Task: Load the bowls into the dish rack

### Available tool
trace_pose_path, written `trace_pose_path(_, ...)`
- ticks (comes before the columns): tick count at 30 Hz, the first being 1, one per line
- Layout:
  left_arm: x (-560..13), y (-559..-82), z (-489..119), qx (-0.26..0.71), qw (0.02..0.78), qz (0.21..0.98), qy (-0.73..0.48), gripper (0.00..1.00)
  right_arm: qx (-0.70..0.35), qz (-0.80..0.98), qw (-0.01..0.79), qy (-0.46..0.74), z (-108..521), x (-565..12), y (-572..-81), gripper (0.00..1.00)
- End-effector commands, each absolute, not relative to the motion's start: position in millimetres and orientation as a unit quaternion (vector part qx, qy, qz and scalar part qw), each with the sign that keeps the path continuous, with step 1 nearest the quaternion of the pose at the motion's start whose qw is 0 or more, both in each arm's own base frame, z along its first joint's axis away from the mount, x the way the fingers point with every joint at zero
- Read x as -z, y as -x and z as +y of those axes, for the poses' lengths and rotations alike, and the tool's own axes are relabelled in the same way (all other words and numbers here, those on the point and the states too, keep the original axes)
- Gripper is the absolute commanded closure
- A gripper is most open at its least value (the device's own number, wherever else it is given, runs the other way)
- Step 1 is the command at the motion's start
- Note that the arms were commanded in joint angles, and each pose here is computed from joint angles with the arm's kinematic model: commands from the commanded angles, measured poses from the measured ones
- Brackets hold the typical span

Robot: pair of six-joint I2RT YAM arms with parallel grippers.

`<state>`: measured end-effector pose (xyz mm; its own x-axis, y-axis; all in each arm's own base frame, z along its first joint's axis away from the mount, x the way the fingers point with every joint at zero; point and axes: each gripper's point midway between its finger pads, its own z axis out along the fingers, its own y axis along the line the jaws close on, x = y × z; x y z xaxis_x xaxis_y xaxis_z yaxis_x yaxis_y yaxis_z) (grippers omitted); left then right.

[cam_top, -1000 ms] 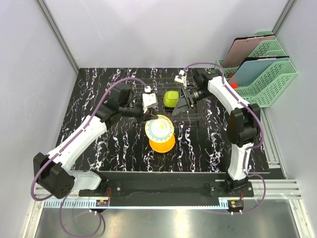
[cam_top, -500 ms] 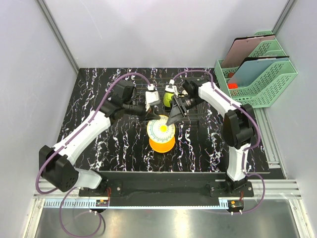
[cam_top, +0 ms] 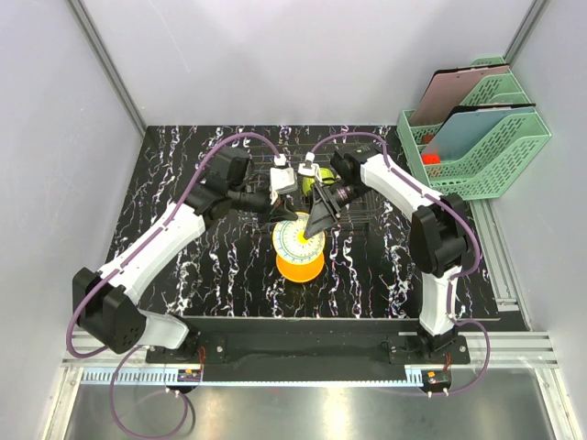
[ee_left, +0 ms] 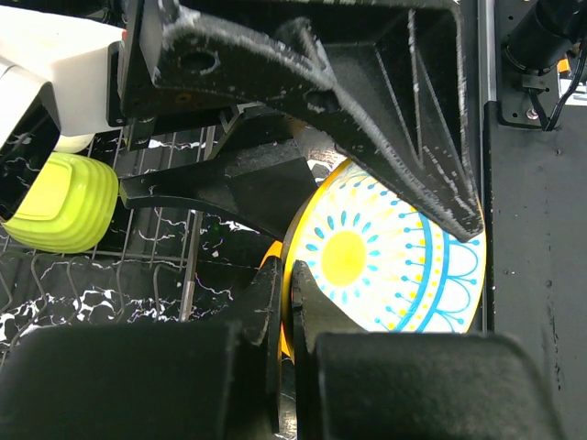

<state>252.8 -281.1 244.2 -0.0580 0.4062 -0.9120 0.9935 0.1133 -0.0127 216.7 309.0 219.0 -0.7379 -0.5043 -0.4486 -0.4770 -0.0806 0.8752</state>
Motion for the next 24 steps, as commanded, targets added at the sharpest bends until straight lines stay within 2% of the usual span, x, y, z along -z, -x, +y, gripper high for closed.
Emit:
trace_pose_path(1,-274,-260,-285,0.358,0.446,0.593,-0.567,1.00,0.657,-0.688,0.089,-0.295,296,-262,-183,0.07)
trace_pose_path(4,-275,-261,-284,0.350,0.451,0.595,-0.566,1.00,0.665,-0.688,0.091,-0.276,296,-260,-192,0.08)
trace_pose_path(11,-278,-260,-277,0.328,0.469,0.588,-0.572,1.00,0.681,-0.684,0.078,-0.250,293,-264,-210,0.02)
trace_pose_path(21,-288,-255,-280,0.337,0.479,0.575,-0.571,1.00,0.683,-0.679,0.097,-0.252,301,-260,-202,0.01)
trace_pose_path(24,-290,-255,-281,0.337,0.481,0.572,-0.572,1.00,0.684,-0.676,0.103,-0.256,306,-260,-199,0.05)
